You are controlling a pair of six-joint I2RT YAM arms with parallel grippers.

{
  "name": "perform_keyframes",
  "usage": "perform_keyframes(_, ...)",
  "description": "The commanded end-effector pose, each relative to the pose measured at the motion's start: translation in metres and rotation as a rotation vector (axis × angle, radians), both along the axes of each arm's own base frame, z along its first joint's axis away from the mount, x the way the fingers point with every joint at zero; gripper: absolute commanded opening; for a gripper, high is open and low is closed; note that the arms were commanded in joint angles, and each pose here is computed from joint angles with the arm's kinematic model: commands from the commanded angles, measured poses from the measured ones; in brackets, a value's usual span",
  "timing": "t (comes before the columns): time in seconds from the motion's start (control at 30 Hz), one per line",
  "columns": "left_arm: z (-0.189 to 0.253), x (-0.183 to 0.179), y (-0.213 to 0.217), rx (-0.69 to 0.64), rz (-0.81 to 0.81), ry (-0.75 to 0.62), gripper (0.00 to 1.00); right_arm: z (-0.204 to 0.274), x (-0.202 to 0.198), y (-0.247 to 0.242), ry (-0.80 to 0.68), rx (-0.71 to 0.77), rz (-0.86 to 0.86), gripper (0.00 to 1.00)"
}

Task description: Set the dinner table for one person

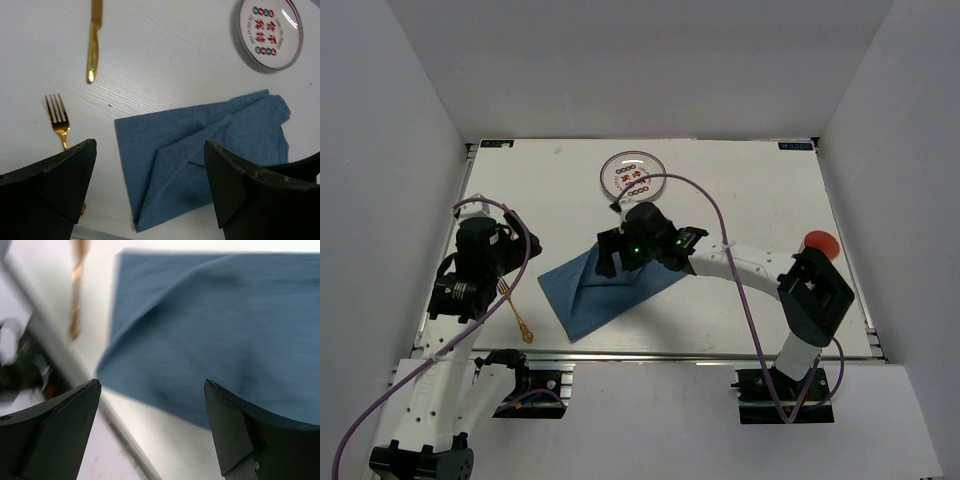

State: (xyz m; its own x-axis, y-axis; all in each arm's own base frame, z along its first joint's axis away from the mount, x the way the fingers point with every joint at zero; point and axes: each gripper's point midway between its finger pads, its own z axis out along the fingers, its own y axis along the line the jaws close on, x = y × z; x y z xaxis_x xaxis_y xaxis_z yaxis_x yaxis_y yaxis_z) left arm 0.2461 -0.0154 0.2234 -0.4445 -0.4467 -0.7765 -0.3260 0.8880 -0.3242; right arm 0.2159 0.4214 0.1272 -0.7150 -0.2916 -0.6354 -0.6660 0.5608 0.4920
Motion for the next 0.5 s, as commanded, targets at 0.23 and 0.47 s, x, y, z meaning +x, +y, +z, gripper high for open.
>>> perform_keyframes(0.23, -0.051, 0.009, -0.069, -0.236, -0.276, 0.165, 0.98, -0.042, 0.067, -0.078, -0.035, -0.228, -0.468, 0.89)
perform_keyframes(0.47, -0.075, 0.015, -0.085, -0.296, -0.327, 0.235, 0.98, -0.031, 0.045, -0.052, 0.069, 0.002, -0.440, 0.86)
